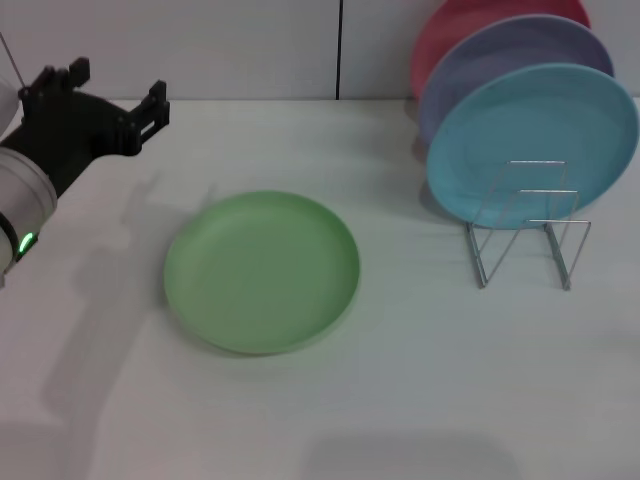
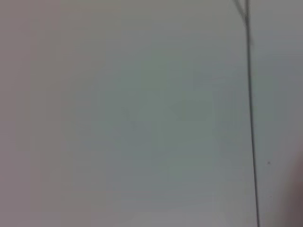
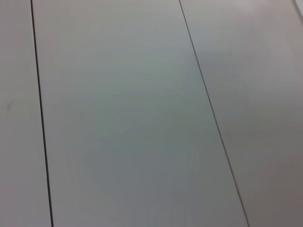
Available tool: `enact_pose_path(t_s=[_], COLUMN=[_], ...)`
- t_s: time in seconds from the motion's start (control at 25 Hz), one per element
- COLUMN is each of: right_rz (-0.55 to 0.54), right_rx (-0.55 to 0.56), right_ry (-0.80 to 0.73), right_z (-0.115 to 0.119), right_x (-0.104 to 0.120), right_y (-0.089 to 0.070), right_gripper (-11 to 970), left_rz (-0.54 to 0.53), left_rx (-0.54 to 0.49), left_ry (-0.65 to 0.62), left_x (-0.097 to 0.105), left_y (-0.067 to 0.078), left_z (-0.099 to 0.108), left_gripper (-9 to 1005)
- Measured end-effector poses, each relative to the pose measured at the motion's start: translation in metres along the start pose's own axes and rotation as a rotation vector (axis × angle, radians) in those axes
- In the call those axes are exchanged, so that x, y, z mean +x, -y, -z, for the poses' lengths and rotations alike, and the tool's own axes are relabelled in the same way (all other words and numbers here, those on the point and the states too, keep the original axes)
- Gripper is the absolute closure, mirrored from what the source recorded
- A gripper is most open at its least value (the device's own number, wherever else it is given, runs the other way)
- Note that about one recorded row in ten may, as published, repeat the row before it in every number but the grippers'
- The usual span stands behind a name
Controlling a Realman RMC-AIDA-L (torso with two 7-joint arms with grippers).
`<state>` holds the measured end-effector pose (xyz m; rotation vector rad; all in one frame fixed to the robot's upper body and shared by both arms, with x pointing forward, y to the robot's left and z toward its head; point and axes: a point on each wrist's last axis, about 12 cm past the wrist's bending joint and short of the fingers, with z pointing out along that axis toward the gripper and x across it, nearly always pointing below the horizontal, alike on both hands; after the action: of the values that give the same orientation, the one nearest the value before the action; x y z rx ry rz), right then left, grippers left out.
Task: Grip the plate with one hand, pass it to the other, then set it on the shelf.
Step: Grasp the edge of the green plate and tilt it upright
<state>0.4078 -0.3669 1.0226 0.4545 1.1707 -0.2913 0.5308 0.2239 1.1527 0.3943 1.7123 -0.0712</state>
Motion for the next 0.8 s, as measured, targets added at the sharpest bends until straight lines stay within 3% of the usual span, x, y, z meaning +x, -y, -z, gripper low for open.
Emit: enact_pose_path(t_s=[0.32, 0.64, 0.8], right_rz=[0.002, 0.004, 0.004], right_rx=[0.002, 0.006, 0.006], right_ry=[-0.002, -0.006, -0.006], right_z=[0.001, 0.003, 0.003], right_x=[0.0, 0.0, 0.0], right_y=[0.001, 0.002, 0.002], right_gripper=[142, 141, 141], left_rz=[-0.047, -0.158, -0.128], left_rx=[-0.009, -0.033, -0.013], left_ry=[0.043, 0.077, 0.011], left_x=[-0.012, -0.022, -0.029], left_y=[-0.001, -0.004, -0.011], left_z=[-0.001, 0.002, 0.0], left_gripper=[263, 273, 279])
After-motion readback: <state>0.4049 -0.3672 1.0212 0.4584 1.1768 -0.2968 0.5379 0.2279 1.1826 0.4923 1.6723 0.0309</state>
